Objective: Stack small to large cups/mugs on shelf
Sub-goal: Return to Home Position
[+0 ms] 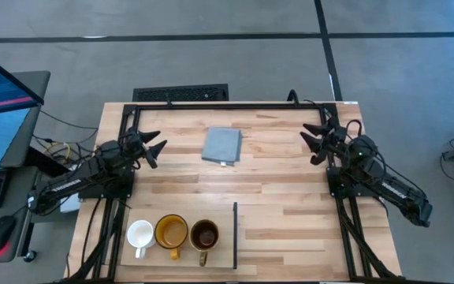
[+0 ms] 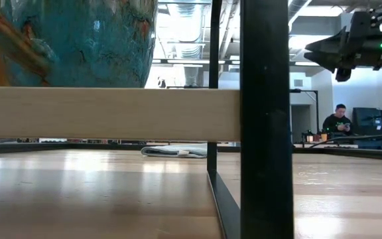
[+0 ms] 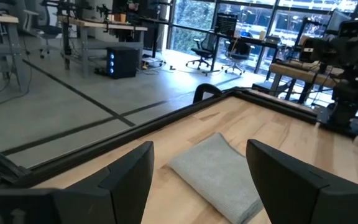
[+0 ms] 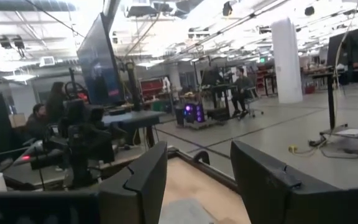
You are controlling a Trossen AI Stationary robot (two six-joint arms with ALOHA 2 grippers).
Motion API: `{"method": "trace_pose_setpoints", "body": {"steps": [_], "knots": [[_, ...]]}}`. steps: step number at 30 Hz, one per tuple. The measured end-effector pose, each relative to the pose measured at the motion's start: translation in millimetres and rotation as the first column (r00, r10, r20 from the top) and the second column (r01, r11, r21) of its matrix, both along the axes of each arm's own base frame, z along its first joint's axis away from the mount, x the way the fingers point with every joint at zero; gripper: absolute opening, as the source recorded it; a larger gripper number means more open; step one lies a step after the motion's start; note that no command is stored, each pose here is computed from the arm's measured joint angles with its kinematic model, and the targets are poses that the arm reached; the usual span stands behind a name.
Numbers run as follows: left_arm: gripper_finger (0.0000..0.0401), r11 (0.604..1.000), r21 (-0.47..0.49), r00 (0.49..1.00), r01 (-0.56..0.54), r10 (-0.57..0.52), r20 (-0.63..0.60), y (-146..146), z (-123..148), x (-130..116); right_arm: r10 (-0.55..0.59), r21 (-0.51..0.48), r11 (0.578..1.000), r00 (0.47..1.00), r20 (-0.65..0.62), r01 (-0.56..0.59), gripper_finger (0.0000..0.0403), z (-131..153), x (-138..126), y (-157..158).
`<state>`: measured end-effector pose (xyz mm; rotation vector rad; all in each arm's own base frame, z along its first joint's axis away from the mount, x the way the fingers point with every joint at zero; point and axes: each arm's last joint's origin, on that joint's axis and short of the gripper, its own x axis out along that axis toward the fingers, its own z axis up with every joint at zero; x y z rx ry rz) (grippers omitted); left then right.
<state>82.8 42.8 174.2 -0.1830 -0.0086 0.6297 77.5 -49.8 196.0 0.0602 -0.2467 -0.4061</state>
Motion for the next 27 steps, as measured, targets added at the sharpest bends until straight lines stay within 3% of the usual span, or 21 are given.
{"method": "trace_pose_setpoints", "body": {"steps": [15, 27], "knots": [[0.0247, 0.999, -0.014, 1.000, 0.028, -0.028, 0.004, -0.7, -0.6, 0.5, -0.002, -0.020, 1.000, 1.000, 0.011, 0.002, 0.0200, -6.8, 1.6, -1.1], [0.0247, 0.996, -0.085, 0.998, 0.041, -0.037, 0.051, -1.0, -1.0, 0.7, -0.002, -0.030, 1.000, 1.000, 0.026, 0.003, 0.0200, -5.2, 1.2, -0.8]]}}
